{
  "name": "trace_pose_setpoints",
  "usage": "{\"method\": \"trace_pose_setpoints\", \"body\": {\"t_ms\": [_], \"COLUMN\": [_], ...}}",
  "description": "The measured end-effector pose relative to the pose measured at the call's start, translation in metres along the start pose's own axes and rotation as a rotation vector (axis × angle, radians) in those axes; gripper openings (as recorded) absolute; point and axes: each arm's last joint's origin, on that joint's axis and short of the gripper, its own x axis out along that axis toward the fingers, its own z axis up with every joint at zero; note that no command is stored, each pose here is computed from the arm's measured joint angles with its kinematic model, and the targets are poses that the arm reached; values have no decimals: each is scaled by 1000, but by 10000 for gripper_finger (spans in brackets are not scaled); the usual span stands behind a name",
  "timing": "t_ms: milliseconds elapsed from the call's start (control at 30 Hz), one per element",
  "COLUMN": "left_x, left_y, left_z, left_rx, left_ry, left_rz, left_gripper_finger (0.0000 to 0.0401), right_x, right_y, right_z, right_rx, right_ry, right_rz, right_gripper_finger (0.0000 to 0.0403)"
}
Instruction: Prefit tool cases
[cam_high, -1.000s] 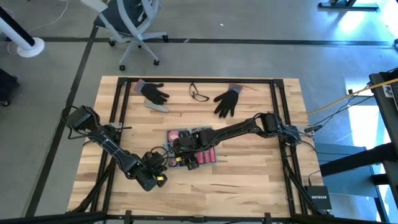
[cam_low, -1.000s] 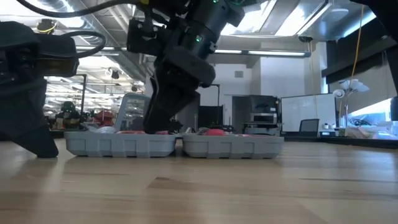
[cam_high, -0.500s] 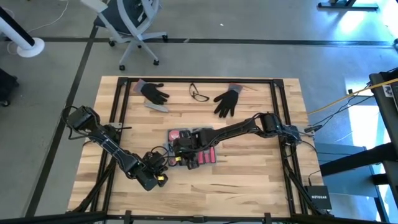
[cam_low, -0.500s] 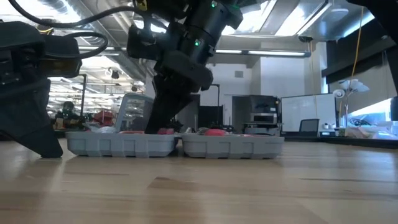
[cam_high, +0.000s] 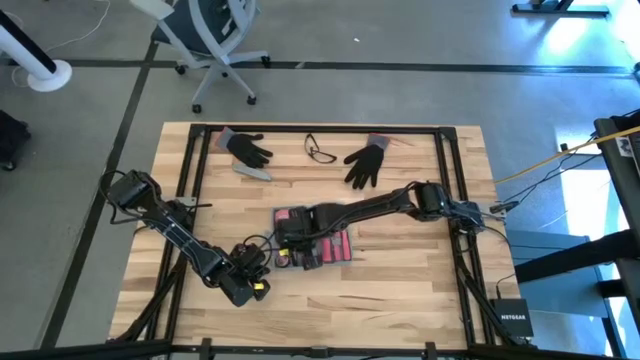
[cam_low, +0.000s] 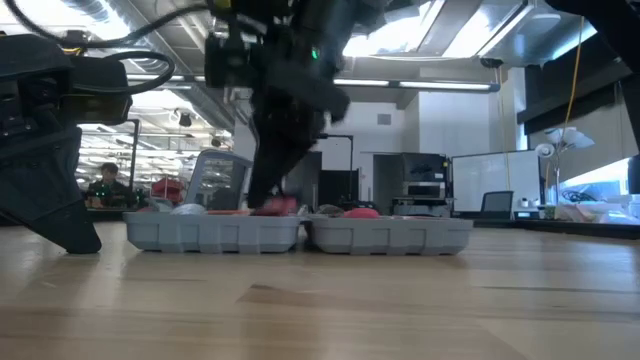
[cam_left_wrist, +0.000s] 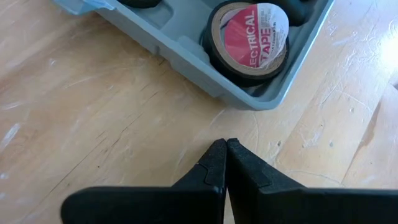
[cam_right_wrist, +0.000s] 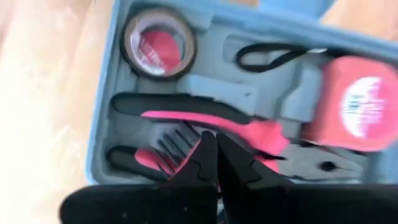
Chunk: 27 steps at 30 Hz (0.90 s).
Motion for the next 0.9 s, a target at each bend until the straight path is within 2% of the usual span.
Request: {"method": "trace_pose_setpoints", "body": {"t_ms": [300,400,467,567,700,900], "left_x": [0,-1,-2,-4,-7,-11], "left_y": [0,0,0,0,0,0], "left_z": [0,-2,-3,-7,-12,-17], "left_rx": [4,24,31,48,76,51], "left_ry": [2,3,2,5,6,13], "left_rz": [1,-1,-1,0,2,1], "left_gripper_finger": [0,0,0,0,0,0], "right_x": [-52,-58,-57,-60,-78,-91], "right_y": [-28,-35,-38,-37,-31,-3], "right_z": [8,-5,-15,-28,-57,-126], "right_rx": [58,107,136,150,216,501], "right_ry": [55,168,243,293,321,258], "right_rz": [52,79,137,167,145,32], "right_gripper_finger": [0,0,0,0,0,0]}}
